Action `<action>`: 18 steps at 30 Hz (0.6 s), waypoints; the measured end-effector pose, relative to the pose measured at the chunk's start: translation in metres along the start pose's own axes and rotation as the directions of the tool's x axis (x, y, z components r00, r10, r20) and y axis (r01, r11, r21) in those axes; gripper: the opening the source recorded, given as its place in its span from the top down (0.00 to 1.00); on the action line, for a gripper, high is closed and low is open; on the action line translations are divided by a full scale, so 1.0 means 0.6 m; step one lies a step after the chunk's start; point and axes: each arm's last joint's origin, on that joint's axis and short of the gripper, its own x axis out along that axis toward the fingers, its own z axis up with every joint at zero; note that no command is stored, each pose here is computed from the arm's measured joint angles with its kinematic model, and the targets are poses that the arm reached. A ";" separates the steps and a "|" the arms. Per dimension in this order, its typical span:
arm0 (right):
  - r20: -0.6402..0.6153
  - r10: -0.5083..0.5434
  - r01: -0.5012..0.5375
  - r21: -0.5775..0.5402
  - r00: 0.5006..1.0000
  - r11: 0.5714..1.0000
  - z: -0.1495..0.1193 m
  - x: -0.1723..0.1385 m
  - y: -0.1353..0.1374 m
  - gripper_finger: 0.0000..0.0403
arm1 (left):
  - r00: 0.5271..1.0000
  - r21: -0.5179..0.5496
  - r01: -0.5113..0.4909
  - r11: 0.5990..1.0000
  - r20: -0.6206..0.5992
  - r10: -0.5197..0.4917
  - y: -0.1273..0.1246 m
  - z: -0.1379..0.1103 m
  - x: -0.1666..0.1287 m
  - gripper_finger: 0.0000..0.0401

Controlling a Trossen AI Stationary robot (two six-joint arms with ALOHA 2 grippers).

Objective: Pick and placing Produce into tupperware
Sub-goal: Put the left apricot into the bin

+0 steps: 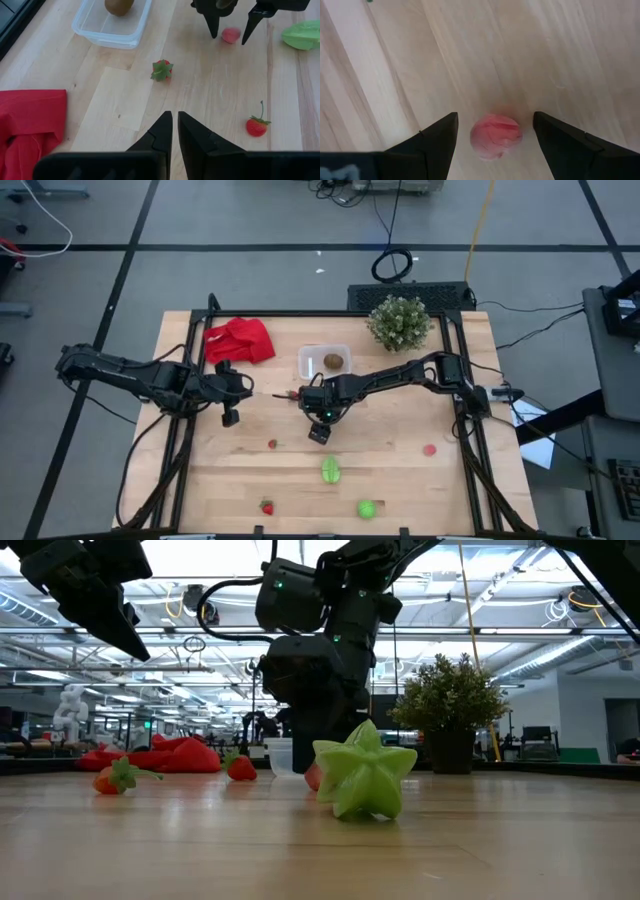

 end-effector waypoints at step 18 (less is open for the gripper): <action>-0.080 -0.017 0.019 0.024 0.997 1.000 -0.012 0.004 -0.007 0.37 | 1.000 0.001 0.000 1.000 -0.001 0.000 0.000 0.000 0.000 0.92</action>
